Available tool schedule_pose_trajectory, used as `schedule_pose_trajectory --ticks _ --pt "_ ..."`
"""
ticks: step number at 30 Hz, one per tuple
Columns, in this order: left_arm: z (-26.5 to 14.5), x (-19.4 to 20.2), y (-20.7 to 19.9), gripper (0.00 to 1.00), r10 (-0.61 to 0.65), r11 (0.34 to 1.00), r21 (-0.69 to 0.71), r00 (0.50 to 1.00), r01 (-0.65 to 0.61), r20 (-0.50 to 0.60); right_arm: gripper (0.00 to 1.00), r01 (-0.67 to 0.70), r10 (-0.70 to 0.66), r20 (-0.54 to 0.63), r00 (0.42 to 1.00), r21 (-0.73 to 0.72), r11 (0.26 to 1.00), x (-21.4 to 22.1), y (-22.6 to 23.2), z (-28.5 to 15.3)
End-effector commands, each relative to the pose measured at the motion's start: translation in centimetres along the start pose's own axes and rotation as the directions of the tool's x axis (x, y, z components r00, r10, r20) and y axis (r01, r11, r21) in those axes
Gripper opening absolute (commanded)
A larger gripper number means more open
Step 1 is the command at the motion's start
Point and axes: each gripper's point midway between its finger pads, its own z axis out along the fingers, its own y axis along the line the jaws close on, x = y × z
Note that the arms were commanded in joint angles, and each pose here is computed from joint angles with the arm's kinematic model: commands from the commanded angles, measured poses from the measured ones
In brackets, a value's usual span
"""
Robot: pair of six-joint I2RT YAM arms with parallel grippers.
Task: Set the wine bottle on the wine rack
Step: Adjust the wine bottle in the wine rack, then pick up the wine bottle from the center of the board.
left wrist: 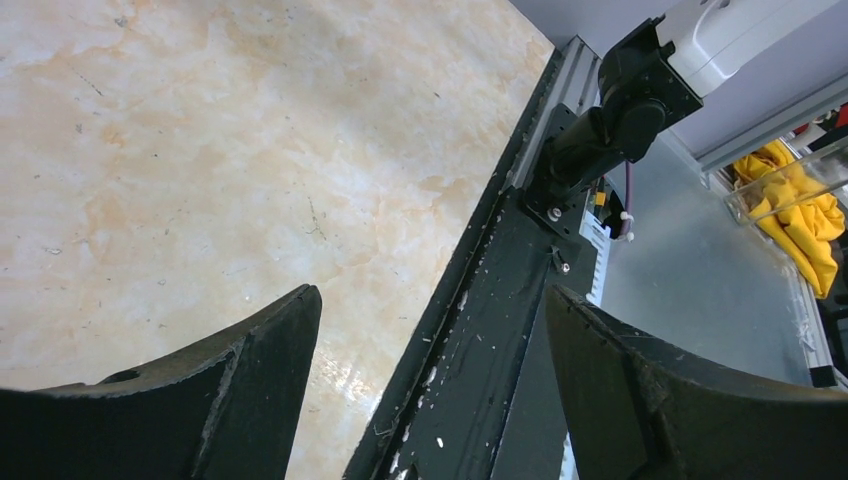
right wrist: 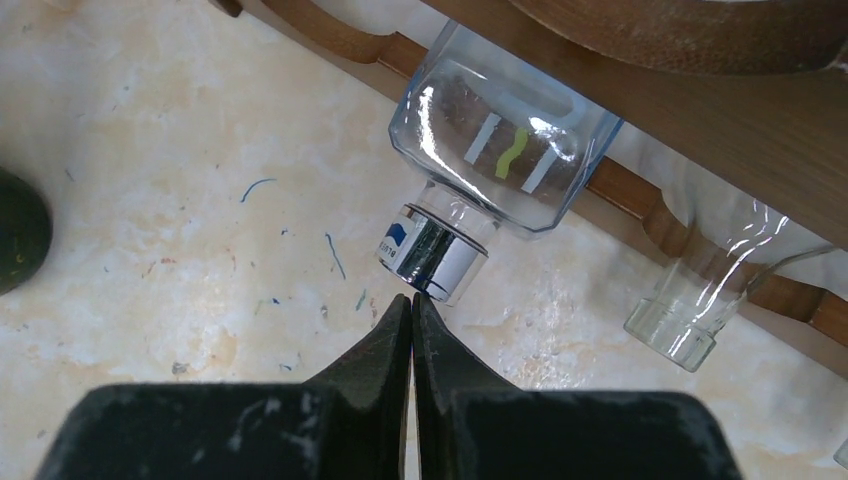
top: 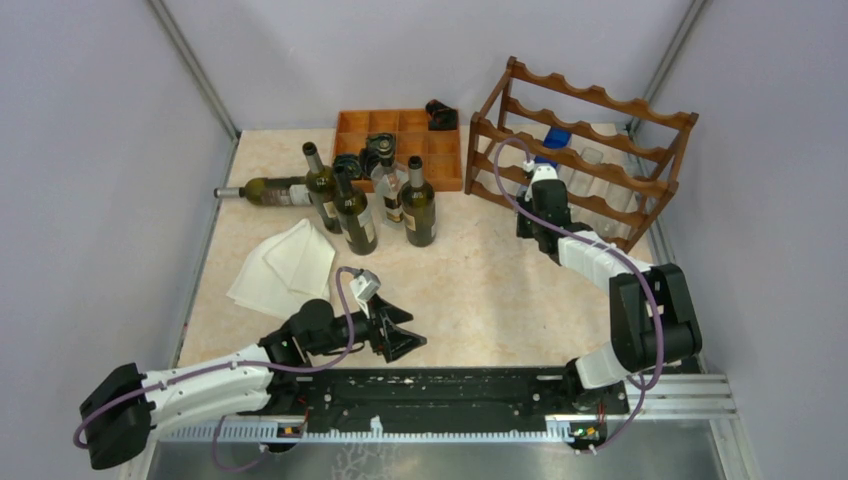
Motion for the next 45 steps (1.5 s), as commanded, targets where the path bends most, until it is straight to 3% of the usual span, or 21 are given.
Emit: schedule_pose_trajectory --ticks 1,13,15,19,21,25,29,36,41,45 --pt "0.5 -2.1 -1.0 0.88 0.044 0.998 0.031 0.997 -0.046 0.06 0.01 0.009 -0.015 0.109 0.994 0.062 0.998 -3.8 -0.7 0.3" --pt "0.6 -1.9 -0.8 0.88 0.043 0.999 0.026 0.997 -0.045 0.057 0.03 -0.009 -0.005 0.147 0.989 0.092 0.996 -4.2 -1.3 0.1" --pt "0.6 -1.9 -0.8 0.88 0.047 0.998 0.03 0.997 -0.049 0.06 0.04 0.0 -0.004 0.138 0.99 0.026 1.0 -4.3 -0.2 -0.4" --pt "0.6 -2.3 -1.1 0.89 0.061 0.997 0.036 0.996 -0.063 0.064 0.11 0.048 -0.002 0.189 0.982 -0.239 0.97 -5.0 4.4 -3.5" --pt "0.6 -2.8 -1.3 0.9 0.07 0.997 0.038 0.995 -0.073 0.073 0.23 0.061 0.028 0.244 0.969 -0.35 0.935 -5.6 6.3 -6.0" --pt "0.4 -4.8 -2.2 0.98 0.095 0.994 0.046 0.988 -0.101 0.118 0.61 0.096 0.084 0.333 0.939 -0.491 0.866 -5.8 8.6 -10.2" --pt "0.5 -8.5 -2.8 0.99 0.121 0.993 -0.015 0.98 -0.12 0.159 0.76 0.134 0.129 0.382 0.915 -0.589 0.797 -5.2 10.1 -12.9" --pt "1.6 -16.3 -3.4 0.98 0.253 0.952 -0.192 0.966 -0.239 0.051 0.78 0.136 0.155 0.342 0.927 -0.69 0.71 -1.5 11.6 -12.4" --pt "3.0 -20.8 0.3 0.97 0.325 0.857 -0.403 0.944 -0.321 -0.061 0.78 0.062 0.227 0.267 0.937 -0.763 0.644 0.4 12.5 -11.6" --pt "4.0 -24.1 3.5 0.96 0.326 0.798 -0.501 0.939 -0.335 -0.109 0.8 0.002 0.254 0.211 0.944 -0.773 0.634 2.1 12.6 -10.3"
